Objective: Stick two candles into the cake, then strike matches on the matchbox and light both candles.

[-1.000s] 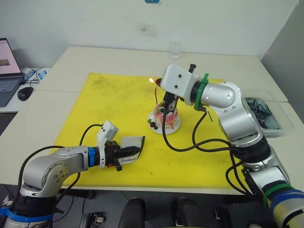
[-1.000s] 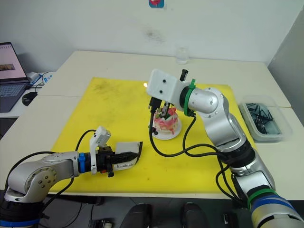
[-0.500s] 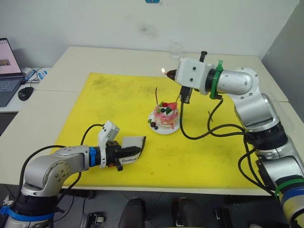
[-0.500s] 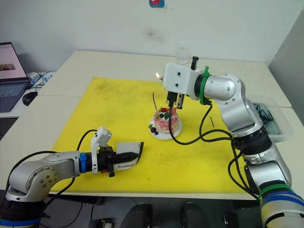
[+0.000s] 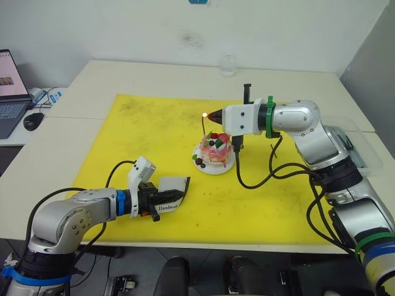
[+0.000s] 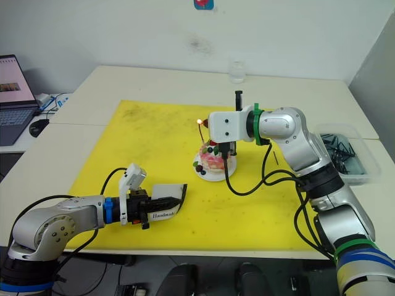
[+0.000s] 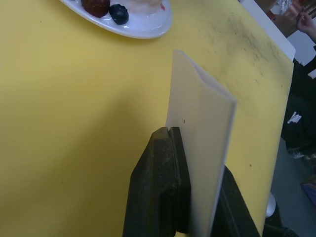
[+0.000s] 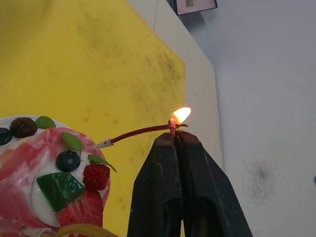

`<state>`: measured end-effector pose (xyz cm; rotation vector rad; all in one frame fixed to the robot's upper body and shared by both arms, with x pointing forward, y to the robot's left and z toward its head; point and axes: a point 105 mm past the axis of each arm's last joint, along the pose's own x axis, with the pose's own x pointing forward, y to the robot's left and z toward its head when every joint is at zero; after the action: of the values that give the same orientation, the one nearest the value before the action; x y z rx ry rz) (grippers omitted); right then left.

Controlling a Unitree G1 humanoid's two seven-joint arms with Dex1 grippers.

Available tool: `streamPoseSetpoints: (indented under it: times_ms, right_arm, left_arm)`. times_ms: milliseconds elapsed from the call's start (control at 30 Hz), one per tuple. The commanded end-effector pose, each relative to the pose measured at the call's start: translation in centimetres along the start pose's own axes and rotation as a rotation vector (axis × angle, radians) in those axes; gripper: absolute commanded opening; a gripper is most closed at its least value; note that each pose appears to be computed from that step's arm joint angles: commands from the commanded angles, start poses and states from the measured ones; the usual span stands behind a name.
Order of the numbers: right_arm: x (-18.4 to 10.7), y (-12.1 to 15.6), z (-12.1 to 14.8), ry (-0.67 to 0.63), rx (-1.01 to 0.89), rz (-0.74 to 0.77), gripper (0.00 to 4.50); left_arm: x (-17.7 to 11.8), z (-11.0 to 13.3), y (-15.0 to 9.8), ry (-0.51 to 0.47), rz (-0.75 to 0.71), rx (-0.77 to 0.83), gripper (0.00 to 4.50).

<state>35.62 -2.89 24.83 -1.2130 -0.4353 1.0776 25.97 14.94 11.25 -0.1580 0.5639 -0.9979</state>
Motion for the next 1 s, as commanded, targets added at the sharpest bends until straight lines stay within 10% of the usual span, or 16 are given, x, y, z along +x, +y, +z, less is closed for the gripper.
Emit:
streamPoseSetpoints:
  times_ms: [33,1000]
  right_arm:
    - [-0.34,-1.18,0.63,-0.014,-0.035,-0.045,0.02]
    - [0.11,-1.77,0.35,-0.014,-0.027,-0.082,0.02]
  left_arm:
    - [0.26,0.67,-0.58,-0.018,-0.029,0.031,0.0]
    - [0.29,0.6,-0.57,-0.013,-0.036,0.031,0.0]
